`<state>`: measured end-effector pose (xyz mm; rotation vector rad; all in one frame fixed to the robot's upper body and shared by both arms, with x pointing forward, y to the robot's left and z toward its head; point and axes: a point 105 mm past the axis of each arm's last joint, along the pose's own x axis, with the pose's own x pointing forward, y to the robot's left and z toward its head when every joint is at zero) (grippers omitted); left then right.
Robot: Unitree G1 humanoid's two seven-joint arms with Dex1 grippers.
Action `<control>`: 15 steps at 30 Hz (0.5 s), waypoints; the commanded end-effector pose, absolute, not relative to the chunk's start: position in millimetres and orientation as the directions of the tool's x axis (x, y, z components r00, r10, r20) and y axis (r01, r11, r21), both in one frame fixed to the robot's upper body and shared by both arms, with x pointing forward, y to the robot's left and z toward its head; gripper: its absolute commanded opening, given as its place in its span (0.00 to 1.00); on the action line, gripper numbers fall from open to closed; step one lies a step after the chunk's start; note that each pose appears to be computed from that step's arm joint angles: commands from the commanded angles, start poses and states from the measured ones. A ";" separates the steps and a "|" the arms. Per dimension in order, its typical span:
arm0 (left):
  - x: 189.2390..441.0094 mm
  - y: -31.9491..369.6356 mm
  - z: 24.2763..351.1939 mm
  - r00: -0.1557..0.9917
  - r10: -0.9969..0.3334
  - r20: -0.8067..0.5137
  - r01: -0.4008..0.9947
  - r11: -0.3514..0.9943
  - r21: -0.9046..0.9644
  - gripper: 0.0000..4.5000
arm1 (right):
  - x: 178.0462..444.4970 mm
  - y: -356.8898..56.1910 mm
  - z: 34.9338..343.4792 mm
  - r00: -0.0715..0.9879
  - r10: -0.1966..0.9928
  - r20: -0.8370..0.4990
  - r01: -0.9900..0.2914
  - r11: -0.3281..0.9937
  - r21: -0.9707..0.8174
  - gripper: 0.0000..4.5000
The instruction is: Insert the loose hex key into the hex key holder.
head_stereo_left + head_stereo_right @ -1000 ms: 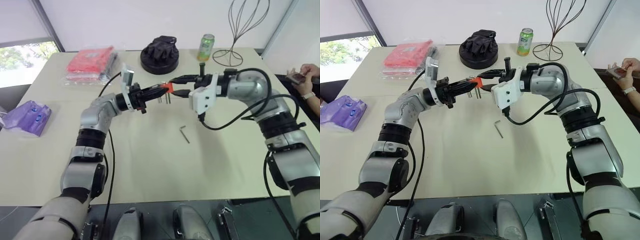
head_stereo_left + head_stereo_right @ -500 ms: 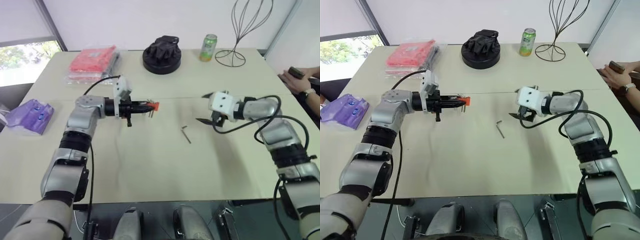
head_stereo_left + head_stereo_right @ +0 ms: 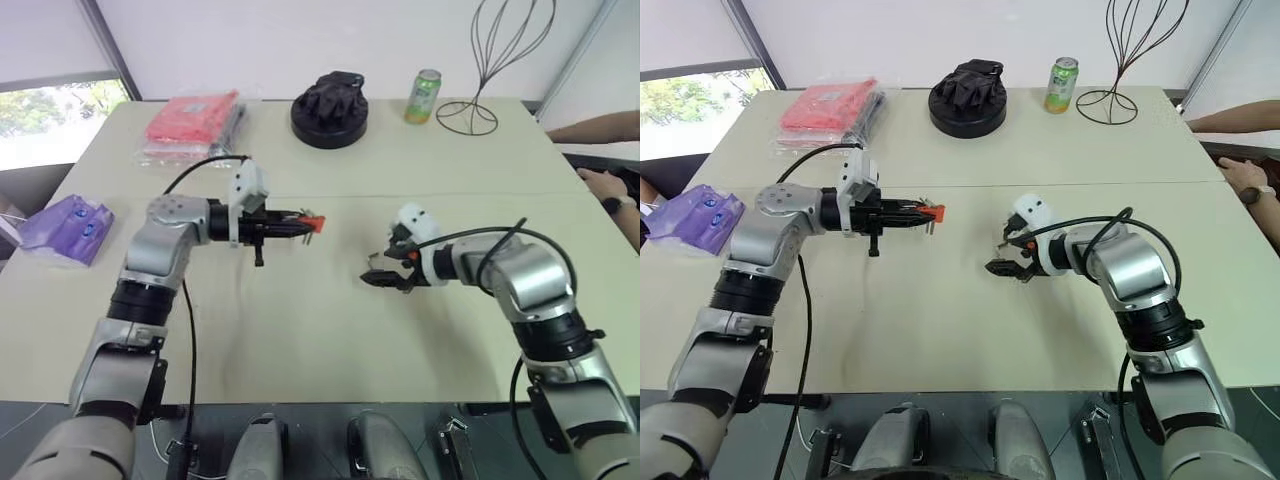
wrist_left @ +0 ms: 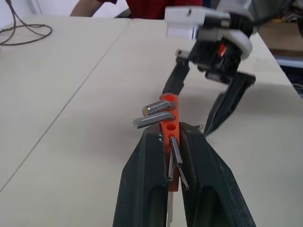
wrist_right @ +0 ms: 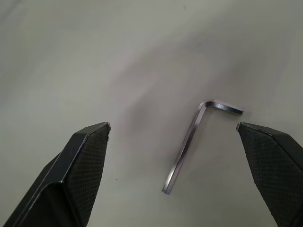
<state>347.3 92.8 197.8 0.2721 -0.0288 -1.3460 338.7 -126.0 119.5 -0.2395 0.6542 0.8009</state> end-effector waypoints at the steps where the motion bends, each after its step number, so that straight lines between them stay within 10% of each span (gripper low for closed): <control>1: 343.9 95.4 209.5 0.259 -0.963 -0.079 0.942 0.234 0.239 0.00 | 347.0 -125.9 111.8 0.541 0.549 -0.637 -0.704 0.711 0.016 0.99; 5: 343.5 98.1 206.1 0.294 -0.954 -0.063 0.935 0.273 0.227 0.00 | 350.8 -116.2 96.5 0.529 0.531 -0.662 -0.689 0.724 0.031 0.87; 13: 346.2 98.2 203.1 0.346 -0.938 -0.023 0.916 0.333 0.222 0.00 | 327.6 -88.2 45.7 0.461 0.456 -0.761 -0.686 0.727 0.020 0.01; 15: 345.6 99.0 202.8 0.354 -0.935 -0.015 0.914 0.343 0.218 0.00 | 313.2 -86.4 32.7 0.423 0.453 -0.785 -0.699 0.714 0.035 0.01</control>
